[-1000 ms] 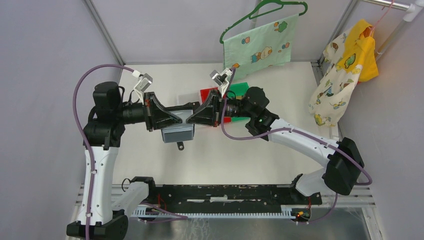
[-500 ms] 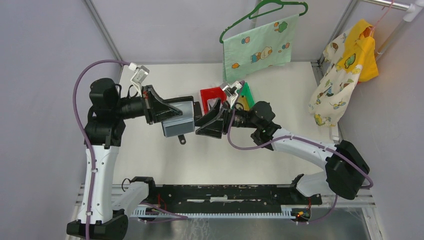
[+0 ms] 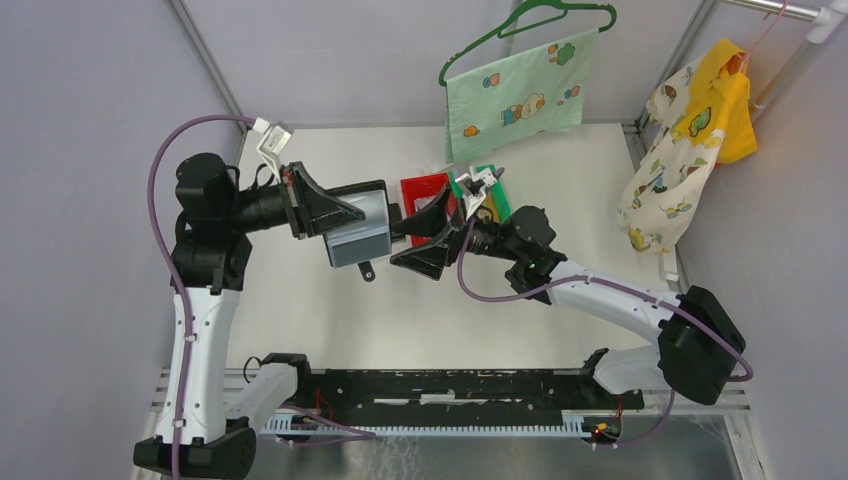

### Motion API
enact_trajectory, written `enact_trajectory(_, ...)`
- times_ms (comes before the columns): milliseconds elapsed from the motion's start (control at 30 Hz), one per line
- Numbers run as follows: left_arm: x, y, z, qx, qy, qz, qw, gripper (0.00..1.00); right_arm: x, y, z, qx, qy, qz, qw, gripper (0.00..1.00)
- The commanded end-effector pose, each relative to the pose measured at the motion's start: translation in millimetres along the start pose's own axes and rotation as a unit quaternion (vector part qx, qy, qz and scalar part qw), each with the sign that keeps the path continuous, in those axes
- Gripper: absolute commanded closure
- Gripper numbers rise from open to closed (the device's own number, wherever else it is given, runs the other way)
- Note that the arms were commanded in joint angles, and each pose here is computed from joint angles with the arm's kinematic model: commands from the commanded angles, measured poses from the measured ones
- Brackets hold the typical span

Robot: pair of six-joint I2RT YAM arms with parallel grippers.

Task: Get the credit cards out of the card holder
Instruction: Remove the credit card from the card holder.

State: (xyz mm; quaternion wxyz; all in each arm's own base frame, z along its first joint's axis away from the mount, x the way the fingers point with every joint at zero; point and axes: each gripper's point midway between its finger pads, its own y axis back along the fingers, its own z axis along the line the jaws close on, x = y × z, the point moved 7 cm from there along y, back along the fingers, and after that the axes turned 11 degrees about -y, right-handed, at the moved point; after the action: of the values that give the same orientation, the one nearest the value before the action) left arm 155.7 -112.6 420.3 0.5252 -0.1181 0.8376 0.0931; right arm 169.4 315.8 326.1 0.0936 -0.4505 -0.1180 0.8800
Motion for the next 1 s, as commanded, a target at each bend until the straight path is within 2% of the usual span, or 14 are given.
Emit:
enact_trajectory(0,-7,1,-10,0.014,-0.011,-0.009,1.0,0.98,-18,-4,1,0.02,0.071,-0.028,0.997,0.03)
enact_trajectory(133,-7,1,-10,0.016,-0.011,-0.008,1.0,0.98,-19,-8,3,0.003,0.082,-0.018,0.996,0.02)
enact_trajectory(300,-8,1,-8,0.013,-0.02,-0.007,1.0,0.98,-15,-11,16,-0.069,0.06,-0.005,0.996,0.02)
enact_trajectory(633,-7,-1,0,-0.001,-0.03,-0.001,1.0,0.98,-4,3,43,-0.143,0.018,-0.015,0.989,0.18)
enact_trajectory(867,-6,-1,4,-0.011,-0.035,0.003,0.999,0.98,6,9,43,-0.126,0.009,-0.016,0.992,0.31)
enact_trajectory(967,-6,-1,5,-0.014,-0.034,0.003,0.999,0.98,9,9,39,-0.12,0.004,-0.016,0.993,0.33)
